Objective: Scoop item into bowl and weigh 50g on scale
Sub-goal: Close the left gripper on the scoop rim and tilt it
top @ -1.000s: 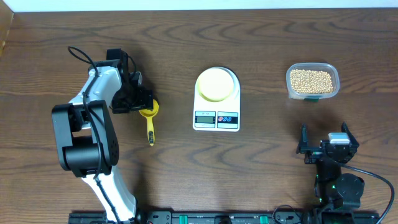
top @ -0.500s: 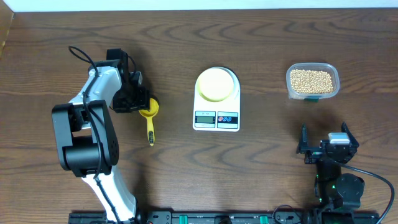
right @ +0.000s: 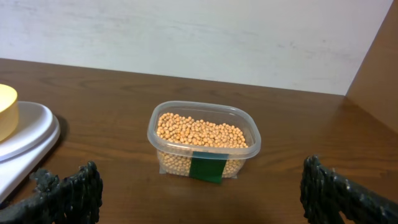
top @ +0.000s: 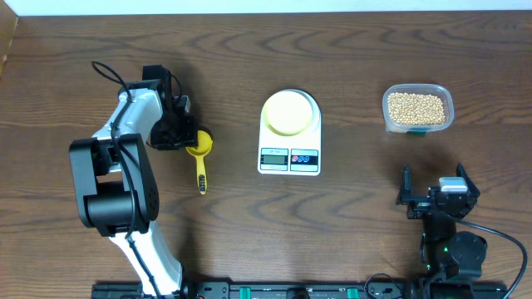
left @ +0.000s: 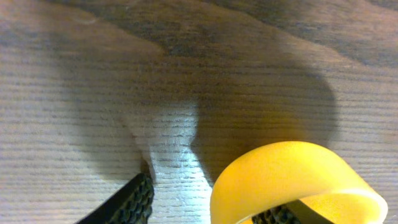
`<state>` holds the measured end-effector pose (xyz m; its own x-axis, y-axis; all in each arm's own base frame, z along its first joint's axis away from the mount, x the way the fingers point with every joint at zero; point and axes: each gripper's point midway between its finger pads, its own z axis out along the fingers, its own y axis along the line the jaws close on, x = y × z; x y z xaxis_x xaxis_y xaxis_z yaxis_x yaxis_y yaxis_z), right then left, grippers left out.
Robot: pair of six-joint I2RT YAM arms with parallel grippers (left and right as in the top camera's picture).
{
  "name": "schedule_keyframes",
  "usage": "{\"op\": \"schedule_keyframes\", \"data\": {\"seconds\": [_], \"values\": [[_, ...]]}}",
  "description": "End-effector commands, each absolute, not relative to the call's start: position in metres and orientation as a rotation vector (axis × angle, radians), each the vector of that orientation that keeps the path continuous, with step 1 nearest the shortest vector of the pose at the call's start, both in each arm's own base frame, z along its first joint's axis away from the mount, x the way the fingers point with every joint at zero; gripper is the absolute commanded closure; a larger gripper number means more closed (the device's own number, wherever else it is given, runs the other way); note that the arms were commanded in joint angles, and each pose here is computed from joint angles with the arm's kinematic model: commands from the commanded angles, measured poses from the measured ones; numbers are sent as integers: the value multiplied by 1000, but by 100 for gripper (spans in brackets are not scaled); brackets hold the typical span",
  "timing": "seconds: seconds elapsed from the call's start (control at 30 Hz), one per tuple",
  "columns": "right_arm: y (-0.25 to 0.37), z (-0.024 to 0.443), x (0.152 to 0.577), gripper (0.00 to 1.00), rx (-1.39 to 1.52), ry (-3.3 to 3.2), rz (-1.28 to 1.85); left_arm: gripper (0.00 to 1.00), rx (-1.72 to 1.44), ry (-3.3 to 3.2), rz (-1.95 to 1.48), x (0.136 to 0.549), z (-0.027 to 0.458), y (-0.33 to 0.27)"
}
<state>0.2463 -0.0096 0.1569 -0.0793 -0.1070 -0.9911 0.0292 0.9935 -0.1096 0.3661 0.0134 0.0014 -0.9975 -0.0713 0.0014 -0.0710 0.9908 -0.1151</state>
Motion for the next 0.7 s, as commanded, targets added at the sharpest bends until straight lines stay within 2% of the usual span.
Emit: {"op": "schedule_keyframes", "data": {"seconds": [0.0, 0.17, 0.27, 0.67], "values": [[-9, 156, 246, 1, -65, 1647, -119, 52, -107, 3150, -175, 360, -3, 15], [-9, 156, 246, 1, -65, 1647, -119, 54, -107, 3150, -175, 360, -3, 15], [-9, 156, 246, 1, -65, 1647, -119, 60, -107, 3150, -175, 361, -3, 15], [-9, 156, 246, 1, -65, 1647, -119, 71, -107, 3150, -175, 360, -3, 15]]}}
